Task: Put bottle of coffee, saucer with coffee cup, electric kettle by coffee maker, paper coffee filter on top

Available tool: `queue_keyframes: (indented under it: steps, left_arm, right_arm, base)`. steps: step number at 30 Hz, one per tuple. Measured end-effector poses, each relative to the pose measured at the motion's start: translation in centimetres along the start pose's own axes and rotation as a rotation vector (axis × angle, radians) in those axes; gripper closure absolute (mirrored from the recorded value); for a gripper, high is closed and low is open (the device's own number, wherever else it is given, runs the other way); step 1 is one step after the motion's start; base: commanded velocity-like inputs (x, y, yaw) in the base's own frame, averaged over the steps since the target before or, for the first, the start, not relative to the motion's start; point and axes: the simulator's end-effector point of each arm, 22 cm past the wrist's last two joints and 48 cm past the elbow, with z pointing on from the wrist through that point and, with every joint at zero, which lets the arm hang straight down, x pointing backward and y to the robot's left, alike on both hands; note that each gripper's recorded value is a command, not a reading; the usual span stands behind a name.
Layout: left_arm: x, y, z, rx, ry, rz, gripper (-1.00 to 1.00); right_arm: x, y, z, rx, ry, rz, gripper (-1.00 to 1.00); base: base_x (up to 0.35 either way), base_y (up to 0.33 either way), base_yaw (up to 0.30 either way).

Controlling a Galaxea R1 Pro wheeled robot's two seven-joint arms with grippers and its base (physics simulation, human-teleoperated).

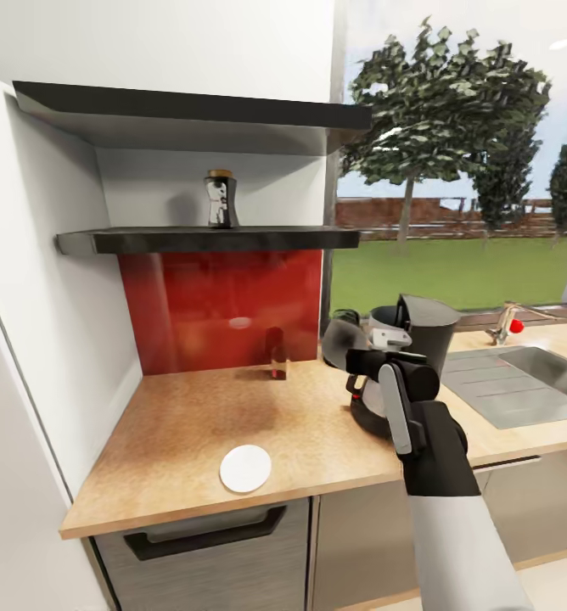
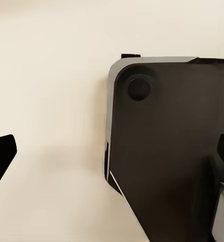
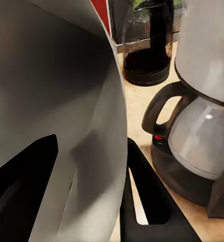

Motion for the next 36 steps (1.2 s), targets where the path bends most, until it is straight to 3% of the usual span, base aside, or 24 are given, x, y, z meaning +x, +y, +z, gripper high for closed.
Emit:
queue_keyframes:
  steps: [6, 17, 23, 28, 29, 33, 36]
  left_arm:
    - [-0.2, 0.1, 0.0, -0.001, -0.002, 0.003, -1.0]
    - [-0.2, 0.1, 0.0, 0.001, -0.003, 0.004, -1.0]
    - [-0.1, -0.2, 0.0, 0.004, 0.0, 0.005, -1.0]
    - [-0.1, -0.1, 0.0, 0.002, 0.002, 0.002, -1.0]
    - [-0.1, 0.1, 0.0, 0.0, 0.003, 0.002, -1.0]
    - [0.0, 0.2, 0.0, -0.001, 0.003, 0.002, -1.0]
    - [0.0, 0.1, 0.0, 0.0, 0.003, 0.003, -1.0]
  right_arm:
    - [0.5, 0.5, 0.3, -0.008, 0.013, -0.012, 1.0]
    - [0.3, 0.4, 0.3, 0.001, 0.011, -0.018, 1.0]
    - [-2.3, 0.7, 0.4, 0.004, -0.012, -0.023, 1.0]
    - [-3.9, 1.7, 3.0, 0.001, 0.051, -0.048, 1.0]
    - [-6.0, 1.6, 4.1, 0.005, 0.074, -0.037, 1.0]
    - [-10.3, 0.9, 4.0, 0.006, 0.062, 0.017, 1.0]
    - [-11.9, -2.2, 3.8, 0.132, 0.067, 0.045, 1.0]
  base:
    - [-0.119, -0.23, 0.0]
    - [-0.021, -0.026, 0.0]
    - [0.0, 0.0, 0.0]
    - [0.0, 0.0, 0.0]
    - [0.0, 0.0, 0.0]
    - [0.0, 0.0, 0.0]
    - [0.0, 0.0, 0.0]
